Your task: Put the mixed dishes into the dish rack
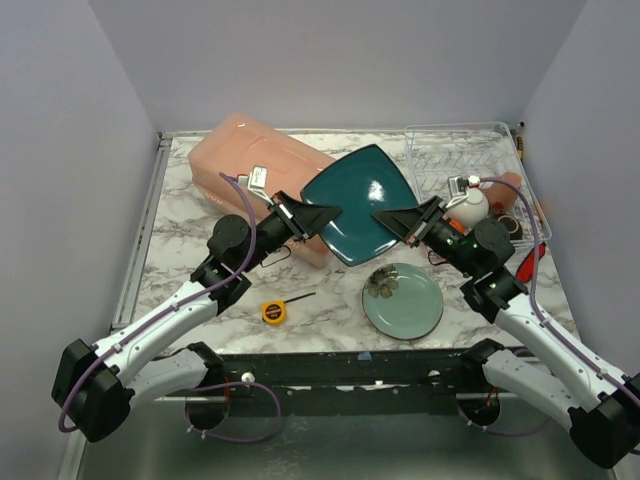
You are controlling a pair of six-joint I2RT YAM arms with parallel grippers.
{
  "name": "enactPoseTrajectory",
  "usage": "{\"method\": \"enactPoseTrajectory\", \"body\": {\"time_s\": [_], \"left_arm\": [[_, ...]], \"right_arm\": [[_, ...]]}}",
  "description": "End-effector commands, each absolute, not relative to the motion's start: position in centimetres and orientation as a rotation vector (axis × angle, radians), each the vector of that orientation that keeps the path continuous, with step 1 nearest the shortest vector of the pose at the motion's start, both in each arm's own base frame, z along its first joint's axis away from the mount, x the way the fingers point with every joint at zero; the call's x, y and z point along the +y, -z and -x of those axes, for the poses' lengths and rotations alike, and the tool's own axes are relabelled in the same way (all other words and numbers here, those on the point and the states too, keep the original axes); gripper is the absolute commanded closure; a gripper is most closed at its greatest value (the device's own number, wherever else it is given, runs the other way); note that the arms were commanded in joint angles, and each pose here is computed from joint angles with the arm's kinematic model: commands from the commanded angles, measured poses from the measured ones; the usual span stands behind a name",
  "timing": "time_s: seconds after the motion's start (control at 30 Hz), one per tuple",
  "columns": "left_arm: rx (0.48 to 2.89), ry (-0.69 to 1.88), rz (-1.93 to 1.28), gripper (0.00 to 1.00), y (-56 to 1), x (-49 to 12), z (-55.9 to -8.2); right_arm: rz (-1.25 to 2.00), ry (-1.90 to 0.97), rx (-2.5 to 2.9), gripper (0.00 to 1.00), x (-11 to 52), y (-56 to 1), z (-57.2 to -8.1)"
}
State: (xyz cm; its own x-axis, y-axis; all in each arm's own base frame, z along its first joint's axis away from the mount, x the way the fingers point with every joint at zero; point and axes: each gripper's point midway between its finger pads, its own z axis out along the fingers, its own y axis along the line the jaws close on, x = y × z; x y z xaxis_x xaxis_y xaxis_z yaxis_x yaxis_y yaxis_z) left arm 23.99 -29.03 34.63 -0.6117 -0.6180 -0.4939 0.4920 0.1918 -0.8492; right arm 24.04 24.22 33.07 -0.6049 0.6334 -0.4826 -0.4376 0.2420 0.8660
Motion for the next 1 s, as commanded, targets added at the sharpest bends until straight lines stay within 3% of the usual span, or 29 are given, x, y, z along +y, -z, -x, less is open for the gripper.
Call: {"method": "enactPoseTrajectory", "body": {"time_s": [0.0, 0.07, 0.13, 0.27, 0.43, 0.63, 0.97], "left_arm": [[1.377, 1.615, 0.072, 0.87, -41.0, -28.0, -22.6], [1.405, 1.575, 0.098, 0.59, -40.4, -27.4, -22.7], [1.434, 1.528, 0.113, 0.37, -39.8, -26.9, -22.9], [1.544, 1.402, 0.131, 0.08, -38.4, -25.7, -23.2], [1.627, 1.233, 0.173, 0.01, -37.0, -22.7, -23.7], [1.638, 0.965, 0.093, 0.01, -37.2, -19.0, -23.7], [1.519, 0.656, -0.235, 0.02, -41.7, -17.5, -24.3]], "right_arm": [[-0.289, -1.590, 1.519, 1.00, 23.5, -36.9, -24.1], [-0.308, -1.601, 1.523, 1.00, 23.5, -36.9, -24.3], [-0.326, -1.623, 1.526, 1.00, 23.7, -36.9, -24.4], [-0.357, -1.657, 1.517, 1.00, 23.5, -37.2, -25.2], [-0.401, -1.683, 1.512, 1.00, 22.2, -37.2, -27.1], [-0.466, -1.611, 1.498, 1.00, 17.5, -36.6, -30.5], [-0.526, -1.055, 1.630, 1.00, 6.8, -33.1, -38.3]]}}
